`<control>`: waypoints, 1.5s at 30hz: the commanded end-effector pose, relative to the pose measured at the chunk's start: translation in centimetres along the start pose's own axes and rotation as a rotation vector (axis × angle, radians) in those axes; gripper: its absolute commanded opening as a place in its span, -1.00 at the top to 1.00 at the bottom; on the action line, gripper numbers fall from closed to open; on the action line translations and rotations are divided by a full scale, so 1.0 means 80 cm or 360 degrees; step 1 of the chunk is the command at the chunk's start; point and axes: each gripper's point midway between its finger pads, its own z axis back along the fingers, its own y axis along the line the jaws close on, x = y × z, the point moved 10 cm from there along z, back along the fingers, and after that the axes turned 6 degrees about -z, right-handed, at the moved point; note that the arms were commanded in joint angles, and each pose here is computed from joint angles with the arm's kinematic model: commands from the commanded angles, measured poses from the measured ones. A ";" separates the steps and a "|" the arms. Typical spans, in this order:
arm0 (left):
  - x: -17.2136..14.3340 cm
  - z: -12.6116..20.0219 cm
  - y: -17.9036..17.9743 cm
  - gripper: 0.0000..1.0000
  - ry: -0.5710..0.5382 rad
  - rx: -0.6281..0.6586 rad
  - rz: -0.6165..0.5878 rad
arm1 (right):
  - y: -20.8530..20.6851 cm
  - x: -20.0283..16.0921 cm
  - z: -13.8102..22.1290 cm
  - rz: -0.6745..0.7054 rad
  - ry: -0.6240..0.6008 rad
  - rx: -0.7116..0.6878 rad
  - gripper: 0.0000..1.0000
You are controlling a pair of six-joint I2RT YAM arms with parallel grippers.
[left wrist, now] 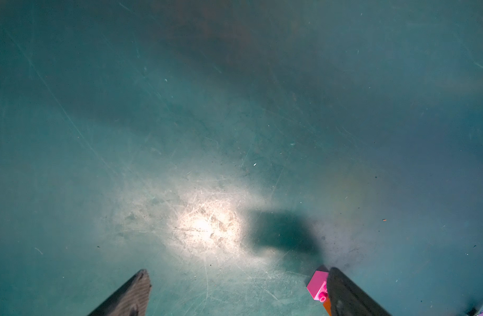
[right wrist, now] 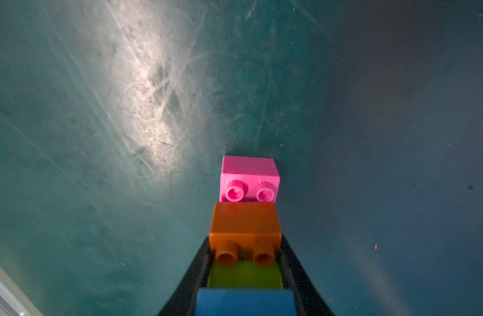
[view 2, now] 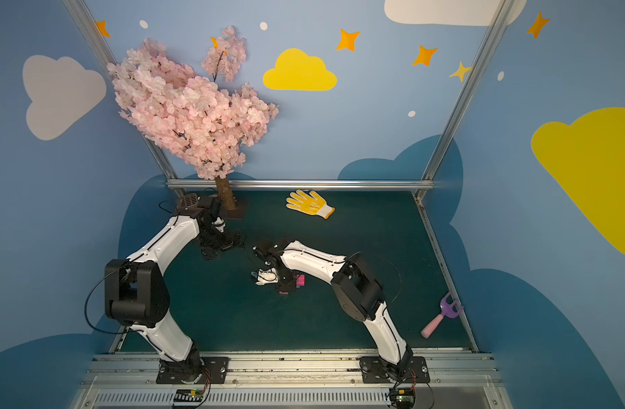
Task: Assemble the letter y with lego
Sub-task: Assemble the lego brick with the lego brick.
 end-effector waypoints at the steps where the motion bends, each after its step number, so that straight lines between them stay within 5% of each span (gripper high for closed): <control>1: -0.003 -0.004 0.003 -1.00 0.0035 0.0000 0.0021 | 0.004 -0.004 -0.010 0.0013 0.0071 0.0042 1.00; 45: -0.003 -0.005 0.003 -1.00 0.0040 -0.0010 0.0027 | -0.001 -0.005 -0.033 -0.0050 0.0100 0.0096 1.00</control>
